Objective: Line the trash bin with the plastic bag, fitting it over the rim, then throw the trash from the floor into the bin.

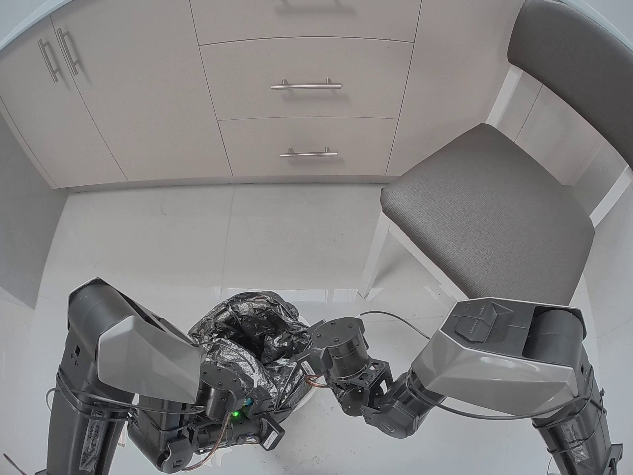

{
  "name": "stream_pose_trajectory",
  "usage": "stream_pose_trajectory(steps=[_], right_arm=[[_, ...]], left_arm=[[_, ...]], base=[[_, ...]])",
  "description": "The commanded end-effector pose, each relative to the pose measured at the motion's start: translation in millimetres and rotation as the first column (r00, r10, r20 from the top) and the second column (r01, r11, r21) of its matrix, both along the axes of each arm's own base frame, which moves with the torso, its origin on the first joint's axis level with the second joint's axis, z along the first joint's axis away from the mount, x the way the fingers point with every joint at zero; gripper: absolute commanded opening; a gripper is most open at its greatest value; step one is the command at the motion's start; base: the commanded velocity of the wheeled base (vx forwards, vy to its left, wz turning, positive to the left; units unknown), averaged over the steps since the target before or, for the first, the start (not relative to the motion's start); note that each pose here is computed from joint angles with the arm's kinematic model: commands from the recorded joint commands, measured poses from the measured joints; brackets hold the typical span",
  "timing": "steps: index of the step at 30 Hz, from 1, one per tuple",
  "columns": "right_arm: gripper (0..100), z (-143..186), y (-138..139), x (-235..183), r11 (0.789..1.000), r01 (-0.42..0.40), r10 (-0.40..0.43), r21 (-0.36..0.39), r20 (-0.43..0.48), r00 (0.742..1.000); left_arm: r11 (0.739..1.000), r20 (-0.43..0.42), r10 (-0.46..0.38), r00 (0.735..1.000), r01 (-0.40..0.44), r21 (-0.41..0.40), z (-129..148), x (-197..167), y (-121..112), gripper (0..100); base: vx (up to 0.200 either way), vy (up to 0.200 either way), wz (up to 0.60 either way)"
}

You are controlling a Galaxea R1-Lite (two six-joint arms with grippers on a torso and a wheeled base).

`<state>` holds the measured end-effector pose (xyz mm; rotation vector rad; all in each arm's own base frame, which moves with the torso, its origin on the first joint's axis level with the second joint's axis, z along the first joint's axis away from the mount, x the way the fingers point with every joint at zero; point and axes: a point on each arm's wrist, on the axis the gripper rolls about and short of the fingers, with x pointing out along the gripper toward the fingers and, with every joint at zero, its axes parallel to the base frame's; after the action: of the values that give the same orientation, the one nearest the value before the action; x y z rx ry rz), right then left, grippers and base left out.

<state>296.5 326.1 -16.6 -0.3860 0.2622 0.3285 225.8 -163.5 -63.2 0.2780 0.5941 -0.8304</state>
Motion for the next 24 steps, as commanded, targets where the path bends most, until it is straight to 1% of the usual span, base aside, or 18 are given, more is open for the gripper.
stream_pose_trajectory(steps=[1,10,13,15,17,20,23,24], right_arm=[[0,6.0,-2.8,0.6,1.000,0.005,-0.005,0.007,0.007,1.000],[0,6.2,-4.1,2.1,1.000,0.010,-0.010,0.008,0.008,1.000],[0,3.0,-2.8,-5.8,1.000,-0.016,0.016,0.002,0.005,1.000],[0,0.7,-1.0,-12.2,0.999,-0.041,0.041,-0.021,0.012,0.999],[0,-1.2,1.2,-14.0,0.998,-0.057,0.058,-0.029,0.027,0.998],[0,0.2,4.2,-16.7,0.998,-0.069,0.070,-0.013,0.048,0.996],[0,0.7,4.4,-16.5,0.998,-0.068,0.069,-0.012,0.050,0.996],[100,-2.1,3.7,-14.4,0.998,-0.060,0.060,-0.016,0.051,0.997]], left_arm=[[1.000,0.011,0.000,1.000,0.000,0.014,-5.6,-0.3,-7.8,0],[1.000,0.011,-0.009,1.000,0.009,0.001,-5.9,-2.0,-15.2,0],[1.000,0.003,-0.005,1.000,0.005,0.006,-8.1,-2.4,-14.2,0],[1.000,0.004,-0.005,1.000,0.005,0.005,-7.7,-2.3,-14.3,0],[1.000,0.003,-0.007,1.000,0.007,0.006,-8.1,-2.7,-14.6,0],[1.000,0.001,-0.007,1.000,0.007,0.008,-8.6,-3.1,-14.3,0],[1.000,0.002,-0.007,1.000,0.007,0.007,-8.2,-3.0,-14.4,0],[1.000,0.002,-0.005,1.000,0.005,0.008,-8.2,-3.0,-14.3,0]], base=[[0.000,0.000,0.00],[0.000,0.000,0.00],[0.000,0.000,0.00],[0.000,0.000,0.00],[0.000,0.000,0.00],[0.000,0.000,0.00],[0.000,0.000,0.00],[0.000,0.000,0.00]])
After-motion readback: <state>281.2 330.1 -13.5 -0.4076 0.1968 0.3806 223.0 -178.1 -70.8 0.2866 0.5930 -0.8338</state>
